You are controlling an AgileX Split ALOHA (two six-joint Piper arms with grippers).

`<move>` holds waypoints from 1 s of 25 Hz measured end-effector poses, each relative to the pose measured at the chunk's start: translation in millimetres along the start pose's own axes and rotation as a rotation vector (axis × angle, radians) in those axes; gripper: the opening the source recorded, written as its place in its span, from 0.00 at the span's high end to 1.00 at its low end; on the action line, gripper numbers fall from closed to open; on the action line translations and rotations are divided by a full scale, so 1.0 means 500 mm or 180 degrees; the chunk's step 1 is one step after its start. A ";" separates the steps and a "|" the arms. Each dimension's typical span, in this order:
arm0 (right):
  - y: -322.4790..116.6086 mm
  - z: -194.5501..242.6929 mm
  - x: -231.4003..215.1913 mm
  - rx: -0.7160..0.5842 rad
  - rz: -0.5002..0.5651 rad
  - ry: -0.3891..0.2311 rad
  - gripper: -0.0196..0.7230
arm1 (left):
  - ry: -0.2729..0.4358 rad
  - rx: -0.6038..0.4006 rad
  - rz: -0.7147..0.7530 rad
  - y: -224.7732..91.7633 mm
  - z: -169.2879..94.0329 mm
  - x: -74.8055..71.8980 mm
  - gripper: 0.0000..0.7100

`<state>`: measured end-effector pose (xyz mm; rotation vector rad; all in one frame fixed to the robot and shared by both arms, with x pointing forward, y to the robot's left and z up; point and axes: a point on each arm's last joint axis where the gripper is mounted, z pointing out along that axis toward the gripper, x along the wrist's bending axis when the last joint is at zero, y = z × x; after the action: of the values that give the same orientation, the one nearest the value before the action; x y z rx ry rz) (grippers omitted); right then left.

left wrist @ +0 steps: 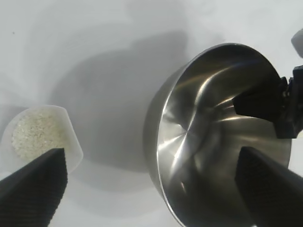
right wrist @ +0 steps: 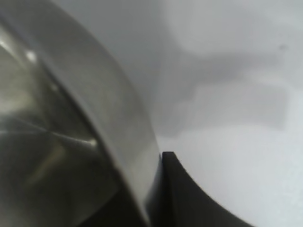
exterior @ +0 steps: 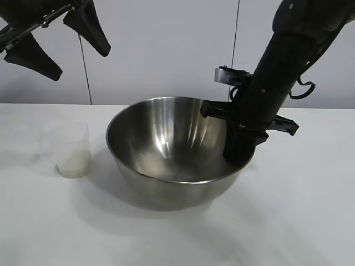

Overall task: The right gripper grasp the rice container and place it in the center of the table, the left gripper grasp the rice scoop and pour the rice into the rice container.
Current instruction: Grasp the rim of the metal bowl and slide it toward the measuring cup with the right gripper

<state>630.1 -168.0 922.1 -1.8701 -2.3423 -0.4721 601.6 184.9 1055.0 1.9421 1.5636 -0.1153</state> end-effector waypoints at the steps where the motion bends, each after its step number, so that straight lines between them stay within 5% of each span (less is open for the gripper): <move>1: 0.001 0.004 -0.001 -0.0006 0.0009 -0.0003 0.96 | 0.0000 0.0000 0.0000 0.000 0.000 0.000 0.02; 19: 0.004 0.026 -0.007 -0.0041 0.0057 -0.0011 0.95 | 0.0032 -0.0114 0.0000 0.007 0.000 0.002 0.02; 22: 0.005 0.026 -0.006 -0.0040 0.0078 0.0009 0.78 | 0.0031 -0.0111 0.0000 0.006 0.000 0.002 0.02; 25: 0.002 0.024 -0.004 0.0003 0.0090 0.0025 0.36 | 0.0016 -0.0058 0.0000 0.003 0.000 0.001 0.02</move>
<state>633.0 -166.2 910.4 -1.8948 -2.3075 -0.4745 603.2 185.2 1055.5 1.9297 1.5627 -0.0958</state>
